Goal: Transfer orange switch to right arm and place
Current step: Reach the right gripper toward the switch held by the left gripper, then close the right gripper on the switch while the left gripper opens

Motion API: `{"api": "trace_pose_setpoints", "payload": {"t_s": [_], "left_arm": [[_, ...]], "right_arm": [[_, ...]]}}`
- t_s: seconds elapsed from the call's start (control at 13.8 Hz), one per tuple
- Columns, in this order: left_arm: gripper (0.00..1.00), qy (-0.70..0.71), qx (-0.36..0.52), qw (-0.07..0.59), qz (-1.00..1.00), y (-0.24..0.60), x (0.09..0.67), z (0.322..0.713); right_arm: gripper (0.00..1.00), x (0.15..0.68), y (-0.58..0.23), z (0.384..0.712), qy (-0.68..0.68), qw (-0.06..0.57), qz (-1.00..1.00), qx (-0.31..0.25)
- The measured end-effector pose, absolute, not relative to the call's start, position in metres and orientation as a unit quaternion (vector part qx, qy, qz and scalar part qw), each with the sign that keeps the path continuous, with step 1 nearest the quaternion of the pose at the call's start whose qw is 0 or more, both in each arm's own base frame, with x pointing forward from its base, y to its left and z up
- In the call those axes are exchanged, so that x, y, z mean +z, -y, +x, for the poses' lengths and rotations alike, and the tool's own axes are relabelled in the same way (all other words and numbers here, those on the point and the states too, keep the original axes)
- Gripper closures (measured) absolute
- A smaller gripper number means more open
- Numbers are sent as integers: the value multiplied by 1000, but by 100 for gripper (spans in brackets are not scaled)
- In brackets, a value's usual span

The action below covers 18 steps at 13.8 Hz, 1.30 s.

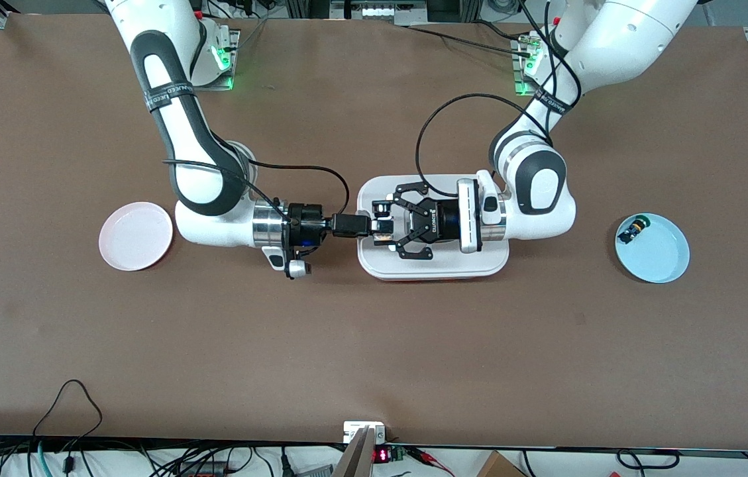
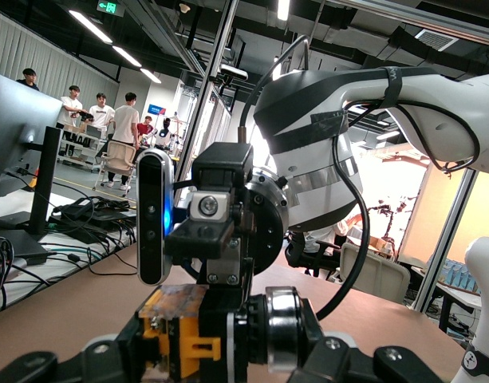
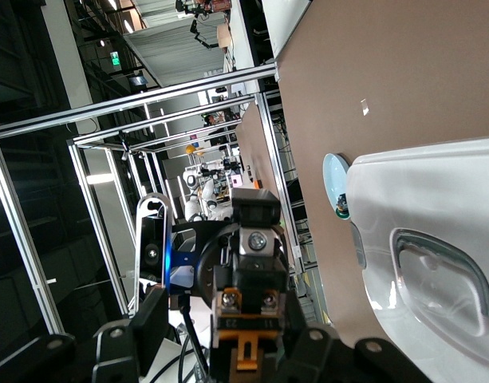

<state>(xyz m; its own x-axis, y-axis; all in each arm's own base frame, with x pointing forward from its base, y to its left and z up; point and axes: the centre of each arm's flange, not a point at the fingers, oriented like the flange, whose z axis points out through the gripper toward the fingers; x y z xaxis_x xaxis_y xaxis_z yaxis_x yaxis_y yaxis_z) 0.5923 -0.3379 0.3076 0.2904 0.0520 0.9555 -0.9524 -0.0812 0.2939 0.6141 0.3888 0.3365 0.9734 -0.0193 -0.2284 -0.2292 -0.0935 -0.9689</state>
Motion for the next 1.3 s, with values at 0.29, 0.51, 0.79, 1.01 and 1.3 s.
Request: {"api": "trace_pose_setpoints", "payload": {"t_s": [0.29,0.51,0.79,1.01,1.3], "left_arm": [[28,388,453,555,580,338,308,592],[28,388,453,555,580,337,309,592],[28,388,453,555,579,338,309,592],[28,393,457,552,576,338,311,592],[28,395,459,551,575,339,310,591]], "right_arm": [[37,337,-389,614,-72,670,-736,69],[46,333,-387,613,-63,669,-738,60],[58,330,-387,609,-52,674,-734,69],[64,330,-387,609,-50,677,-731,70],[64,329,-386,609,-48,677,-731,69]]}}
